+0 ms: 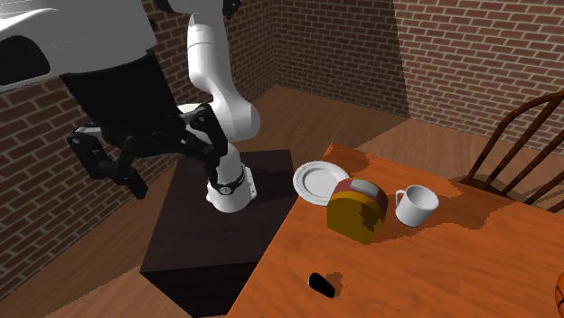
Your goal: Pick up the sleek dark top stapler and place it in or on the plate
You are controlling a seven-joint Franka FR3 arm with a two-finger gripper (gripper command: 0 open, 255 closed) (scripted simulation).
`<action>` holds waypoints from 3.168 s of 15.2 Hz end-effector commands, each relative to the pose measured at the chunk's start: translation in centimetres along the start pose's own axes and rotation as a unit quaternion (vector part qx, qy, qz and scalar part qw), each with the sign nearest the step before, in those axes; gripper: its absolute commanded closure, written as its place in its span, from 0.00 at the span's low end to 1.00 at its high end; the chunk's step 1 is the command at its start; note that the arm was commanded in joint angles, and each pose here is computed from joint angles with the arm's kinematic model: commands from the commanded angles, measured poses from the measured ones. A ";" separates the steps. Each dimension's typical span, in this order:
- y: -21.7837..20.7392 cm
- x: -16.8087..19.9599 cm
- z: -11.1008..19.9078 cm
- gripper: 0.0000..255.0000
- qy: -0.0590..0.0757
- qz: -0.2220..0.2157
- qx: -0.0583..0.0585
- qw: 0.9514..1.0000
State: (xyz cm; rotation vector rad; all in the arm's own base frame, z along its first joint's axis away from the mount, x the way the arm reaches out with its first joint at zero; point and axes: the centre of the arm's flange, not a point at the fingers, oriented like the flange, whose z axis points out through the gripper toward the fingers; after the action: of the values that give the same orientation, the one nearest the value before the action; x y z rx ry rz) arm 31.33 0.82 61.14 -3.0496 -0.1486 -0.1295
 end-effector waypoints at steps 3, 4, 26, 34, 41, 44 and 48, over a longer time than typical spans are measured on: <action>-1.1 0.8 2.3 0.00 -0.005 -0.022 0.001 1.000; -1.7 1.1 3.4 0.00 -0.007 -0.033 0.002 0.999; -16.0 4.3 28.7 0.00 -0.058 -0.267 0.016 0.962; -18.5 3.6 35.0 0.00 -0.066 -0.306 0.018 0.950; -18.5 3.4 36.9 0.00 -0.066 -0.306 0.018 0.950; -18.5 3.4 36.9 0.00 -0.066 -0.306 0.018 0.950; -18.5 3.4 36.9 1.00 -0.066 -0.306 0.018 0.950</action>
State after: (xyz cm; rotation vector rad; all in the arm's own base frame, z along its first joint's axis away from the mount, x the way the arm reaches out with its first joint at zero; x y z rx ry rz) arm 35.81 22.72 26.37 -2.8574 -1.0844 0.0398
